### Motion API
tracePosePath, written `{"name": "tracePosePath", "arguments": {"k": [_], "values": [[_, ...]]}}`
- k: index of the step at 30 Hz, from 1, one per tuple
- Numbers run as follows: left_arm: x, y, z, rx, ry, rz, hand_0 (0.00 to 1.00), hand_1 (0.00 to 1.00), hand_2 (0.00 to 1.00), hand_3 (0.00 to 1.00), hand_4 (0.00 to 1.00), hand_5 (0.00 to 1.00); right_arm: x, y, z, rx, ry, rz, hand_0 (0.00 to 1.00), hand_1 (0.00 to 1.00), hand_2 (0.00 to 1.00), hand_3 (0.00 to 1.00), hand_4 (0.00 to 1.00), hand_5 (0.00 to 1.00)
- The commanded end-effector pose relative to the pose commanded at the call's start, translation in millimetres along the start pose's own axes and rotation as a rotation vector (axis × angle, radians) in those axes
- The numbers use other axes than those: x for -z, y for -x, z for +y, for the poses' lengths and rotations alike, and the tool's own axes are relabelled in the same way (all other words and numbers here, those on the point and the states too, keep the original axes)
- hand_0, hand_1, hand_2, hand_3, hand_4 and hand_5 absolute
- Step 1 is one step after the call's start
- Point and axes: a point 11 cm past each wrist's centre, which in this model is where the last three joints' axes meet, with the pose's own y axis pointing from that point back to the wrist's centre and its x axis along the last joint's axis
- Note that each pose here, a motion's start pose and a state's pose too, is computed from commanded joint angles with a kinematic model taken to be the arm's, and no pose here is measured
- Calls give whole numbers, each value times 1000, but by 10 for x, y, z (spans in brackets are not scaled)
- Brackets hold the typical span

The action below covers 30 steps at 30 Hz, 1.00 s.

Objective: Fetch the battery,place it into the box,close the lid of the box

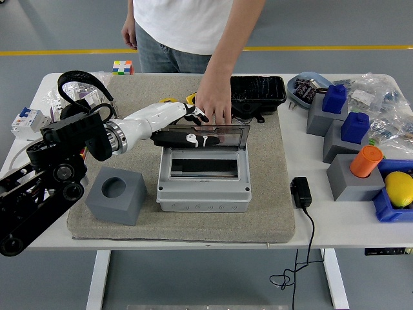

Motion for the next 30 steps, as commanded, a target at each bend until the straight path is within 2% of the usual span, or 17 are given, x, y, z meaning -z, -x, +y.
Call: {"name": "tracePosePath", "arguments": {"k": [4,14,18,26,30], "values": [[-10,6,13,5,3,-4,822,808,768,800,998,998,8,2,-1,0,-1,-1,853,836,810,843,998,998],[54,56,74,72,-4,-21,810,808,767,803,998,998,34,-33,-5,-7,-5,-5,852,836,810,843,998,998],[47,124,110,115,19,18,805,809,767,804,998,998,26,-24,-4,-6,-4,-7,851,836,810,843,998,998],[-25,127,175,144,61,43,799,807,767,807,998,998,42,-31,-5,-7,-8,-9,851,836,810,843,998,998],[-23,232,210,205,75,66,799,807,768,806,998,998,42,-40,-6,-9,-7,-10,850,836,810,843,998,998]]}}
